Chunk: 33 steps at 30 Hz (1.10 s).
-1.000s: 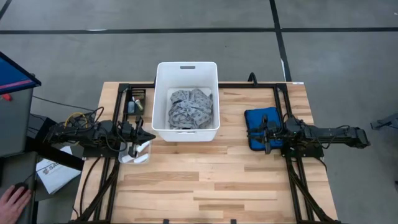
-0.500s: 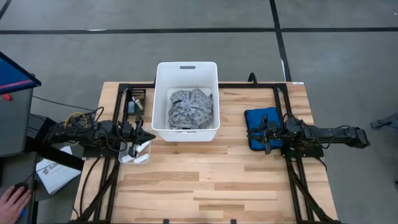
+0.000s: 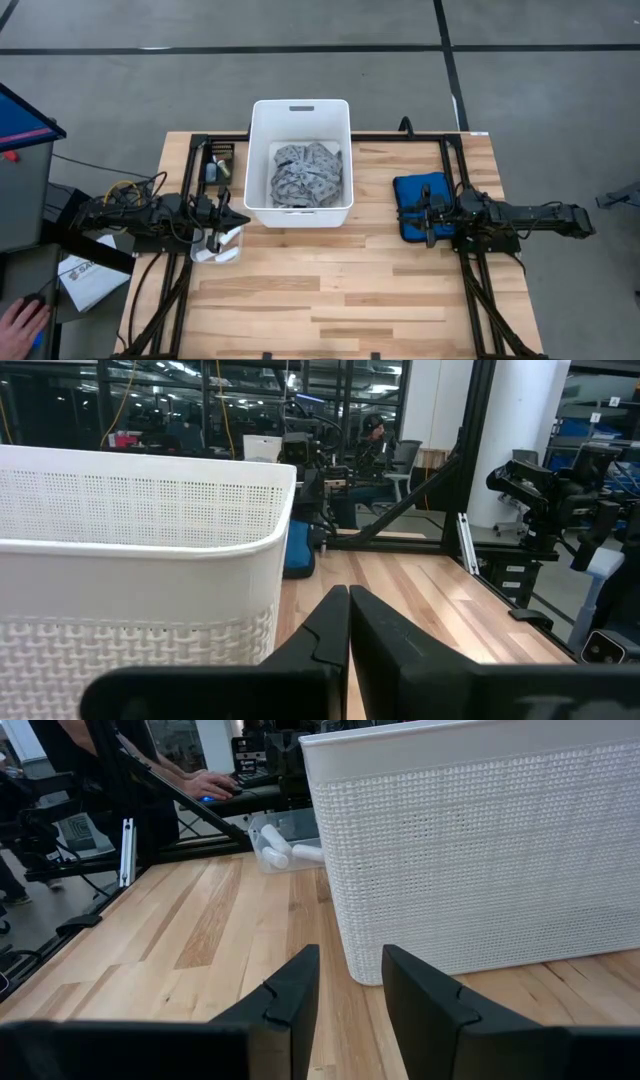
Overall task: Pick & Place Medicine items
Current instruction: Return to Home Position
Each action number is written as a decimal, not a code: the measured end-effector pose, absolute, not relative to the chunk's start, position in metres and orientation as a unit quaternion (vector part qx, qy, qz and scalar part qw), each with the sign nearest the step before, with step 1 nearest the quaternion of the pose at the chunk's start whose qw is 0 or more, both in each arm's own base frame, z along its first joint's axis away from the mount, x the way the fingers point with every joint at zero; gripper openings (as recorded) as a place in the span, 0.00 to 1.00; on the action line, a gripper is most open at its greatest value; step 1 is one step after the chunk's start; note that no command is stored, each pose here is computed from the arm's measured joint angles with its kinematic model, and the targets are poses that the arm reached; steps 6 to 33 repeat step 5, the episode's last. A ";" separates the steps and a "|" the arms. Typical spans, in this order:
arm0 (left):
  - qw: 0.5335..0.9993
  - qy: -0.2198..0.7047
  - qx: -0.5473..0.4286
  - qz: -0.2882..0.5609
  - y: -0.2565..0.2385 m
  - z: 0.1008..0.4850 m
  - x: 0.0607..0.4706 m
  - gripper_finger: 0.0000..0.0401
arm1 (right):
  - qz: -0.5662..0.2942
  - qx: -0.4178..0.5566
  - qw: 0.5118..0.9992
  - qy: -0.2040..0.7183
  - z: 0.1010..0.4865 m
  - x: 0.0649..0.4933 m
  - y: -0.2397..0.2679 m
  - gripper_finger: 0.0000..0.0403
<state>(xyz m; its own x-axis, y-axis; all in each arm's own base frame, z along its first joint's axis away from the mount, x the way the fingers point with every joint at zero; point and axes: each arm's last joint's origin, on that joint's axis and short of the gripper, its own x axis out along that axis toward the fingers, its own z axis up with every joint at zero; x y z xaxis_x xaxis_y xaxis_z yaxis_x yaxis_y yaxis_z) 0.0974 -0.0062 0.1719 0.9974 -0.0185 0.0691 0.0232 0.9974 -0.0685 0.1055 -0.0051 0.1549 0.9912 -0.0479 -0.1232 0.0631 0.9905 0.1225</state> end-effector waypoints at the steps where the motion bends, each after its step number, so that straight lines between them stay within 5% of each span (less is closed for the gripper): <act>1: 0.999 -0.034 -0.035 -0.010 -0.006 0.172 0.097 0.01 | -0.028 0.063 0.996 0.060 0.155 0.105 -0.005 0.27; 33: 0.999 -0.034 -0.035 -0.010 -0.006 0.172 0.097 0.01 | -0.028 0.063 0.996 0.060 0.155 0.105 -0.005 0.27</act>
